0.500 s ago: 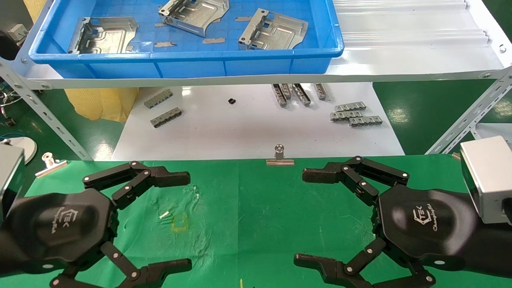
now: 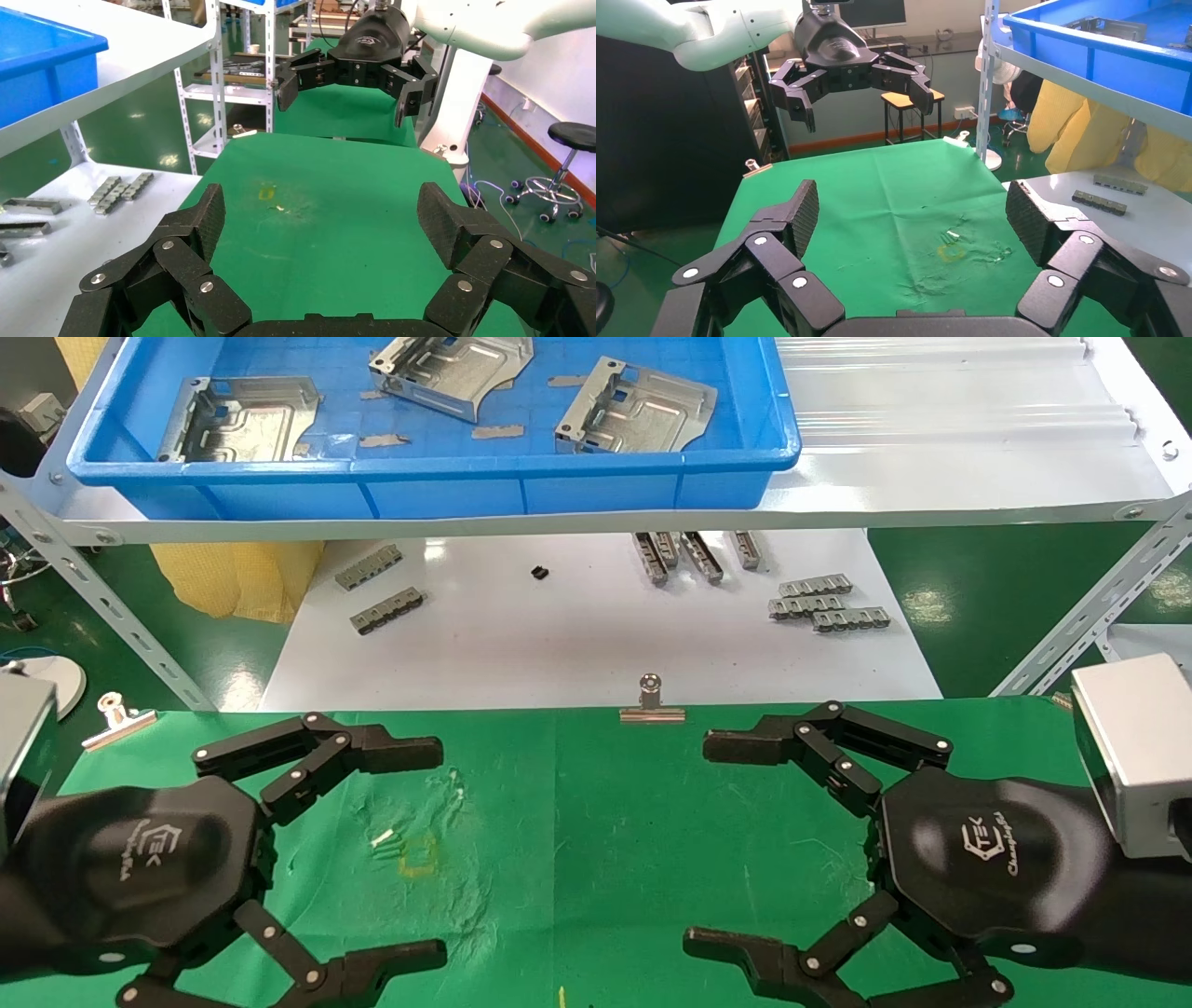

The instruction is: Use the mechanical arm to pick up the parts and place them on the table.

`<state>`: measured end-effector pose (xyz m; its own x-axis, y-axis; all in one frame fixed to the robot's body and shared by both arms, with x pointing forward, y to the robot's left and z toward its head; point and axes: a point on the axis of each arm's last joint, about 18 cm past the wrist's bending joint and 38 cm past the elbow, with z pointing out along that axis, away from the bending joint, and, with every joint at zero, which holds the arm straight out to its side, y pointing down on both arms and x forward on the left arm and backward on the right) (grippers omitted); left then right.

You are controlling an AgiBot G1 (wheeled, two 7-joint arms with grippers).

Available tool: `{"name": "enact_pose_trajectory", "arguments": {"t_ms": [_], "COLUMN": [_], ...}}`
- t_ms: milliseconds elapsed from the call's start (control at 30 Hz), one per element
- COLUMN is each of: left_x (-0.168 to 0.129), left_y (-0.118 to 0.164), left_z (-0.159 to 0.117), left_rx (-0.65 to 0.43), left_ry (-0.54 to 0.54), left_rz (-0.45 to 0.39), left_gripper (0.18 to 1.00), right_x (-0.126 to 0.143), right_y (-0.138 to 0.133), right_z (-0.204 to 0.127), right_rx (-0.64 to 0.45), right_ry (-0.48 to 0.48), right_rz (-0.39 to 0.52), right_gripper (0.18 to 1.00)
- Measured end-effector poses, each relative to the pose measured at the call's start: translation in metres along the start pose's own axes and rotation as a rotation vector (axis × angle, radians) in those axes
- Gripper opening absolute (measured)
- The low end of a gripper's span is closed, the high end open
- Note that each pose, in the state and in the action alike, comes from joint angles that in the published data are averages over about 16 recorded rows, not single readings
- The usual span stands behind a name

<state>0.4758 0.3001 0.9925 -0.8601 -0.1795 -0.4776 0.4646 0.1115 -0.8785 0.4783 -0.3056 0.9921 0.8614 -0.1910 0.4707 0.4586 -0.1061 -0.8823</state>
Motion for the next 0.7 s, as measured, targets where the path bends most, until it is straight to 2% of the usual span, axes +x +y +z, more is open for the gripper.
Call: {"name": "enact_pose_trajectory", "arguments": {"t_ms": [400, 700], "left_x": [0.0000, 0.0000], "left_y": [0.0000, 0.0000], "left_z": [0.0000, 0.0000], "left_rx": [0.000, 0.000], "left_ry": [0.000, 0.000], "left_rz": [0.000, 0.000], "left_gripper": [1.001, 1.001], "right_x": [0.0000, 0.0000], "right_y": [0.0000, 0.0000], "right_z": [0.0000, 0.0000], "right_rx": [0.000, 0.000], "right_ry": [0.000, 0.000], "right_rz": [0.000, 0.000], "right_gripper": [0.905, 0.736]}}
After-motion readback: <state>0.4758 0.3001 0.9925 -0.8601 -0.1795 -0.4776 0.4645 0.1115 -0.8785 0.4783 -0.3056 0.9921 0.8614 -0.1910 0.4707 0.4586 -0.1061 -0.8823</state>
